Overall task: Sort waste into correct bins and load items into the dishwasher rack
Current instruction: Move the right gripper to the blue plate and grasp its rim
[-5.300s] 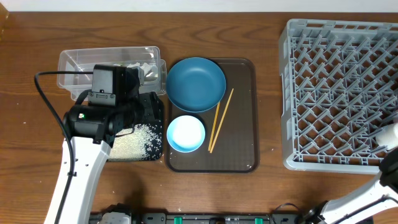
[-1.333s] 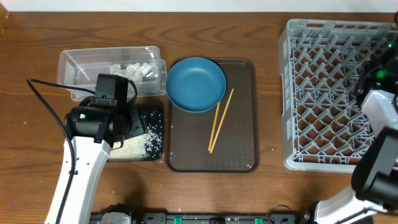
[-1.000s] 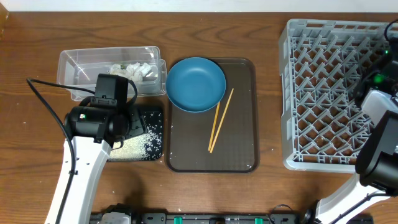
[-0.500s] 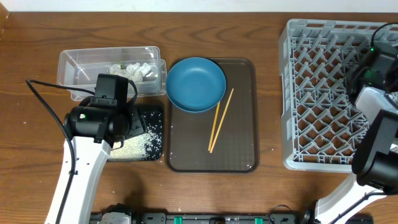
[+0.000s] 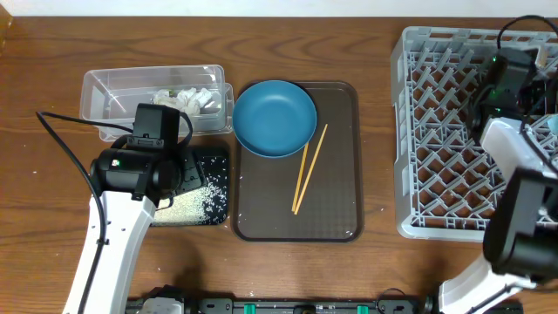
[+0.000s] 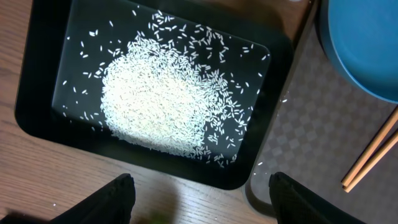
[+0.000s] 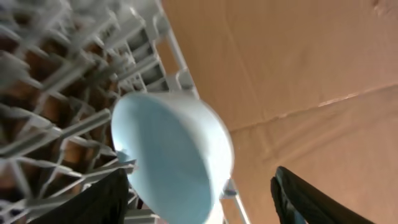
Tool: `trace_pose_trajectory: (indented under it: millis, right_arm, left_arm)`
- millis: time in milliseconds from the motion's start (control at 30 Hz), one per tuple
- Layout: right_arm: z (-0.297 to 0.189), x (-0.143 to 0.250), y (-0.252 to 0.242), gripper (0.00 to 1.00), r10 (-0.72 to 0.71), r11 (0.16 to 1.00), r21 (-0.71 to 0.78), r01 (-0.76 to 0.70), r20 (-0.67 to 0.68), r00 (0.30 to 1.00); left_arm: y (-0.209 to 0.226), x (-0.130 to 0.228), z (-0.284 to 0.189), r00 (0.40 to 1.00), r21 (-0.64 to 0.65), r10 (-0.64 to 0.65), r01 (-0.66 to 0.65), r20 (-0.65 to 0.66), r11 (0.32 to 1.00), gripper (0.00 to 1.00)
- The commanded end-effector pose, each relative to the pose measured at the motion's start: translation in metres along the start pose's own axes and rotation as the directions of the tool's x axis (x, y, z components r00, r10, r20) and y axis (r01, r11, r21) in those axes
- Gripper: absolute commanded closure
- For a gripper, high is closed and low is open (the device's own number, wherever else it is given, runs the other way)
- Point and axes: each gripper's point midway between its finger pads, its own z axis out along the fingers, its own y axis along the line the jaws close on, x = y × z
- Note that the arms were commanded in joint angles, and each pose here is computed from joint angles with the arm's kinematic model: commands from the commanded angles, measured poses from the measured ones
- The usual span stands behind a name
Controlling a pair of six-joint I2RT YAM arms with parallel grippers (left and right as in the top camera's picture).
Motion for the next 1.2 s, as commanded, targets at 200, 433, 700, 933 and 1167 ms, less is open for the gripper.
trace_pose_trajectory:
  millis: [200,433,700,933,1167]
  right_arm:
    - [-0.069,-0.004,0.023,0.22,0.179,0.942,-0.286,-0.174,-0.007,0.984]
    - [-0.179,0.010,0.112,0.36,0.134,0.592,-0.788,-0.172,-0.114,0.984]
    - [-0.303,0.023,0.167,0.34,0.036,0.206,-0.950,-0.236,-0.234,0.972]
    - [-0.356,0.011,0.208,0.35,0.077,0.139,-0.959,-0.247,-0.238,0.968]
    - [-0.382,0.024,0.270,0.40,0.051,0.097,-0.939,-0.330,-0.327,0.944]
  left_arm:
    - [0.002,0.001,0.001,1.000,-0.008,-0.010,0.010,-0.003,1.000,0.28]
    - [0.002,0.001,0.001,1.000,-0.008,-0.010,0.010,-0.003,1.000,0.28]
    - [0.002,0.001,0.001,1.000,-0.008,-0.010,0.010,-0.003,1.000,0.28]
    - [0.002,0.001,0.001,1.000,-0.008,-0.010,0.010,-0.003,1.000,0.27]
    - [0.002,0.001,0.001,1.000,-0.008,-0.010,0.010,-0.003,1.000,0.27]
